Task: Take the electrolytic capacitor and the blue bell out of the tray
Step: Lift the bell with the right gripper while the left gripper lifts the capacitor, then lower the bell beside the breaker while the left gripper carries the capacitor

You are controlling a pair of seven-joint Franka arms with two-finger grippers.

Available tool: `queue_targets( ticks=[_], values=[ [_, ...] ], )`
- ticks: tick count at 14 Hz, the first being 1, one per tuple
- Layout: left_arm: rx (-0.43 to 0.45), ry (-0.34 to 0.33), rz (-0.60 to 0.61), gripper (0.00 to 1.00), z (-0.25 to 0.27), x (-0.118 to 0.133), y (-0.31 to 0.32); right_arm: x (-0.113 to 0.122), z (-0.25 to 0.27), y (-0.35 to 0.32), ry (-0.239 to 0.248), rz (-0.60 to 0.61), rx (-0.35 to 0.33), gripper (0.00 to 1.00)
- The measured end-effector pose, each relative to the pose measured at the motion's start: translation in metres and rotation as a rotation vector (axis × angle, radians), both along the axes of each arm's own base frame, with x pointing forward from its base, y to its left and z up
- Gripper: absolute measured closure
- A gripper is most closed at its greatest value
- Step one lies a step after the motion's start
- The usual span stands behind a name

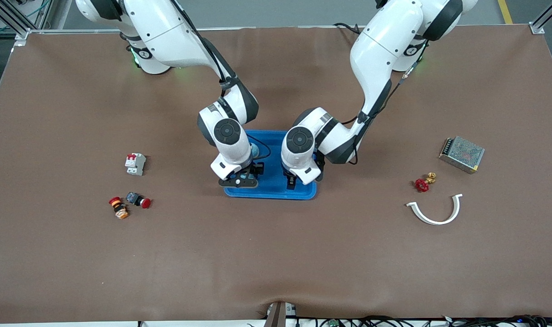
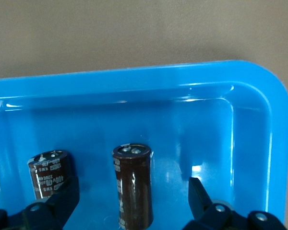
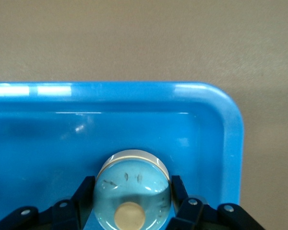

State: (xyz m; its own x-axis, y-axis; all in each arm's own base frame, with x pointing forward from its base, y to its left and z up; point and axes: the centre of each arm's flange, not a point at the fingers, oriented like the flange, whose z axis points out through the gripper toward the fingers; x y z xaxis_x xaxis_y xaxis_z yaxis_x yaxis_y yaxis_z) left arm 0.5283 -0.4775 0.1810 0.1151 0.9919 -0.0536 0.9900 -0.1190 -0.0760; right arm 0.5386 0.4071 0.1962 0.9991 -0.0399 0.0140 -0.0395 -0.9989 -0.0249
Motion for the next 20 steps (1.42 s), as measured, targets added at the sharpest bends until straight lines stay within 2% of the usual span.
queue_targets(
  ticks=[3,6,8,10,13,17,20],
  values=[
    [0.001,0.001,0.000,0.00,-0.001,0.000,0.000,0.011,0.032,0.002,0.048,0.019,-0.028,0.32],
    [0.000,0.001,0.000,0.03,-0.001,0.000,0.000,0.031,0.081,-0.026,0.089,0.096,-0.040,0.32],
    [0.000,0.000,-0.001,0.20,0.000,0.000,0.000,0.047,0.114,-0.064,0.116,0.156,-0.037,0.32],
    [-0.002,-0.002,0.000,0.43,0.001,0.000,-0.001,0.060,0.140,-0.104,0.134,0.214,-0.027,0.32],
    [-0.004,-0.009,-0.005,0.70,0.003,0.002,-0.002,0.076,0.165,-0.160,0.150,0.302,-0.016,0.32],
    [0.013,-0.032,-0.049,0.70,0.004,0.003,-0.002,0.085,0.171,-0.248,0.163,0.425,-0.019,0.32],
    [0.041,-0.061,-0.108,0.70,0.010,0.005,-0.003,0.086,0.175,-0.326,0.168,0.505,0.009,0.32]
  ],
)
